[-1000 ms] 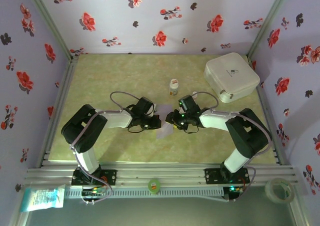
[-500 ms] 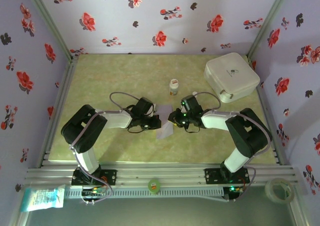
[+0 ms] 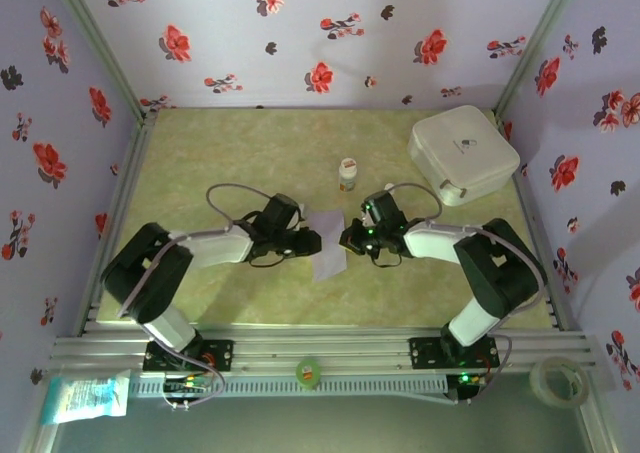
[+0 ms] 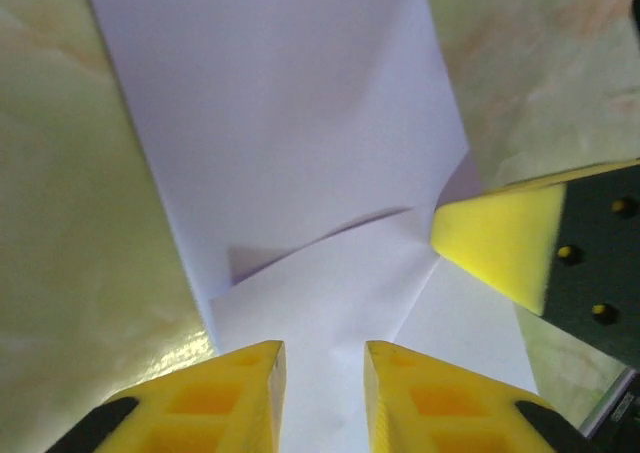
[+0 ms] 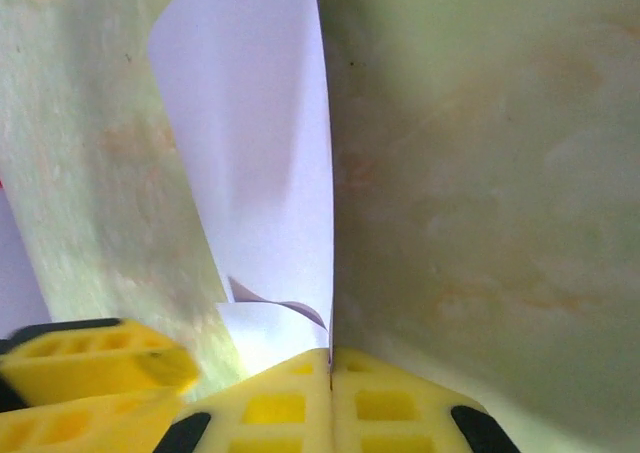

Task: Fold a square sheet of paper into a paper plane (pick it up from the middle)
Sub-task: Turn over the paper at the center of the table.

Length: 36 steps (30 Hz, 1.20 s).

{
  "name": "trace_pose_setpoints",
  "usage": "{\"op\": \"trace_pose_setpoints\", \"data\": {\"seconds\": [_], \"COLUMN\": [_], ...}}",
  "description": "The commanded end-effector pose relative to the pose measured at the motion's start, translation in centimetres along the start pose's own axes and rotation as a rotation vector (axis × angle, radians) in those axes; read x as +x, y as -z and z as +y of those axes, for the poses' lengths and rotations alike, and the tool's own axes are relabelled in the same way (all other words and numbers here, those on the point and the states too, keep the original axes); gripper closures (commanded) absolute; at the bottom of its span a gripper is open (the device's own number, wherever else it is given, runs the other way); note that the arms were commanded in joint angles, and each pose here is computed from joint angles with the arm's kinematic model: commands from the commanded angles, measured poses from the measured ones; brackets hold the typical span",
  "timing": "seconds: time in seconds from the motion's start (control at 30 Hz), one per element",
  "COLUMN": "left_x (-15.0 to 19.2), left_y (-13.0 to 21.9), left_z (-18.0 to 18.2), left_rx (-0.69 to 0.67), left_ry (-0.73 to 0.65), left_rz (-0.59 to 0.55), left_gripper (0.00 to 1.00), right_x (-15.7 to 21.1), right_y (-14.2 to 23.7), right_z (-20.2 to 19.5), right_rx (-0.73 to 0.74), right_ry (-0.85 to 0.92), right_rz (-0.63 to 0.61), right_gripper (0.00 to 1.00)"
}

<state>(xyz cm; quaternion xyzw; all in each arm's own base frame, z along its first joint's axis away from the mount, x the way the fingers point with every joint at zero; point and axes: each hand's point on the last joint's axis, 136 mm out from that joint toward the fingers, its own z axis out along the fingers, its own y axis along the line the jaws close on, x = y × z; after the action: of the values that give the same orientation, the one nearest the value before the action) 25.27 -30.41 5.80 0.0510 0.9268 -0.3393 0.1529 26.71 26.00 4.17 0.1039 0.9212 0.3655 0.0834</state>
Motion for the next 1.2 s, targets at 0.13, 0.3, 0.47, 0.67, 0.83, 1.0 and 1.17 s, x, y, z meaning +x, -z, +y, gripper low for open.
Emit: {"op": "trace_pose_setpoints", "data": {"seconds": [0.13,0.3,0.47,0.67,0.83,1.0,1.17], "left_x": [-3.6,-4.2,-4.5,-4.5,-4.7,-4.0,-3.0], "left_y": [6.4,10.1,12.5,14.6,16.8,18.1,19.6], "left_z": [0.9,2.8,3.6,5.5,7.8,8.9,9.6], "left_rx": [-0.091,-0.147,-0.139,-0.181,-0.218,-0.187,-0.155], "left_ry": [-0.078,-0.052,-0.038,0.02,0.13,0.188,0.226], "left_rz": [-0.28,-0.394,-0.477,-0.531,-0.637,-0.671,-0.715], "left_gripper": [0.68,0.6,0.45,0.15,0.0,0.0,0.0], "right_x": [-1.3,-2.1,-3.5,-4.4,-2.4,-0.8,0.5], "right_y": [6.2,9.8,11.9,12.0,7.8,3.4,-0.2], "right_z": [1.7,2.6,3.0,3.7,4.4,4.5,5.3], "right_rx": [0.231,0.484,0.746,1.02,1.012,0.953,0.902], "right_ry": [0.298,0.516,0.651,0.793,0.881,0.869,0.872], "right_rz": [-0.113,-0.17,-0.197,-0.22,-0.114,-0.025,0.053], "right_gripper": [0.96,0.97,0.97,1.0,0.99,0.98,0.97]}}
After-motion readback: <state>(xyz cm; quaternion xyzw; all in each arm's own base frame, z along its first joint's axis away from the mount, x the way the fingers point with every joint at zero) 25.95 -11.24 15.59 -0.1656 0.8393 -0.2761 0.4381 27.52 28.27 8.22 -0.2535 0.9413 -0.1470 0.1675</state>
